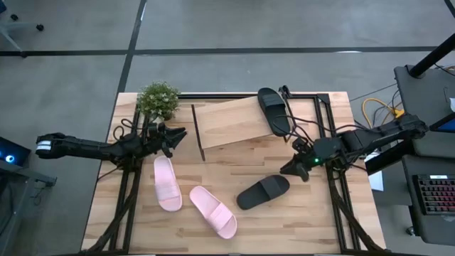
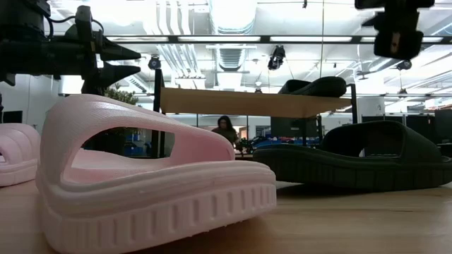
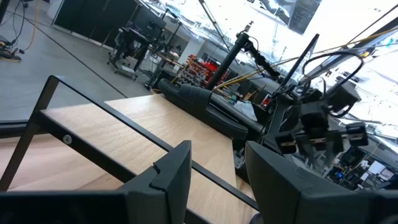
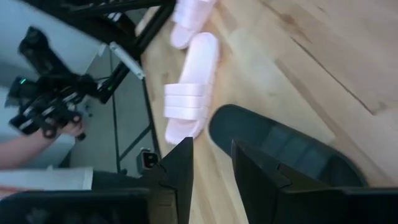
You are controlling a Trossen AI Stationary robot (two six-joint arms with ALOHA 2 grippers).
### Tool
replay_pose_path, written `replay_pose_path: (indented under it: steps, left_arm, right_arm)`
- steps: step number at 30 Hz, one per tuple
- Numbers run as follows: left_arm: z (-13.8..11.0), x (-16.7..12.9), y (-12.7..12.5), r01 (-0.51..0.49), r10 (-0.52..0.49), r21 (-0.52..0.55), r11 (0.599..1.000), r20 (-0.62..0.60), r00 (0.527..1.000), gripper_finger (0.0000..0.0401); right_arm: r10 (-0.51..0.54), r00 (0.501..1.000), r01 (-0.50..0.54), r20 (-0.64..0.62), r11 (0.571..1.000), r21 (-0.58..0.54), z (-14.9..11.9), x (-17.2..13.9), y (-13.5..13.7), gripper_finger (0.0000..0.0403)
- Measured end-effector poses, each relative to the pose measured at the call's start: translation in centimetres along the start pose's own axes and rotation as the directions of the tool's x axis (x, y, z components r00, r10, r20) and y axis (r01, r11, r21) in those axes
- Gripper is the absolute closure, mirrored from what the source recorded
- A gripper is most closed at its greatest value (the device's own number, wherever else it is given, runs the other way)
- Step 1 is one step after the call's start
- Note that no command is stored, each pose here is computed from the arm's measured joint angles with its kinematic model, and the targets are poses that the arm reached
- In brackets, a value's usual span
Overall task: Pick and place slides into the shelf
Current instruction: Put the black slipper on the shelf
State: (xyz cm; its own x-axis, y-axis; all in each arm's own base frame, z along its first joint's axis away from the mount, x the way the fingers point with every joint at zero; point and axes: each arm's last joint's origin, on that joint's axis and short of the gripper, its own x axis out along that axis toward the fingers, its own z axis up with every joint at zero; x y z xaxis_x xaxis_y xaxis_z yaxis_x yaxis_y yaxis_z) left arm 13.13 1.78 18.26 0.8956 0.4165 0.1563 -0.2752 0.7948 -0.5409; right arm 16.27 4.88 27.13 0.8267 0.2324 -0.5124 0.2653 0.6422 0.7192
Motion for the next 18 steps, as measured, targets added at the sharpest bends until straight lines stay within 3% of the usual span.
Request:
replay_pose_path:
  steps: [10,18]
  left_arm:
    - [0.0,0.0,0.0,-0.002,0.002,0.002,1.0,-0.004,1.0,0.0265]
    - [0.0,0.0,0.0,-0.002,0.002,0.002,1.0,-0.003,1.0,0.0265]
  right_arm:
    - [-0.087,0.995,0.094,-0.043,0.974,0.206,-1.8,1.3,-2.8,0.0289]
    - [-0.132,0.989,0.147,-0.071,0.947,0.287,-2.7,1.9,-4.3,0.0222]
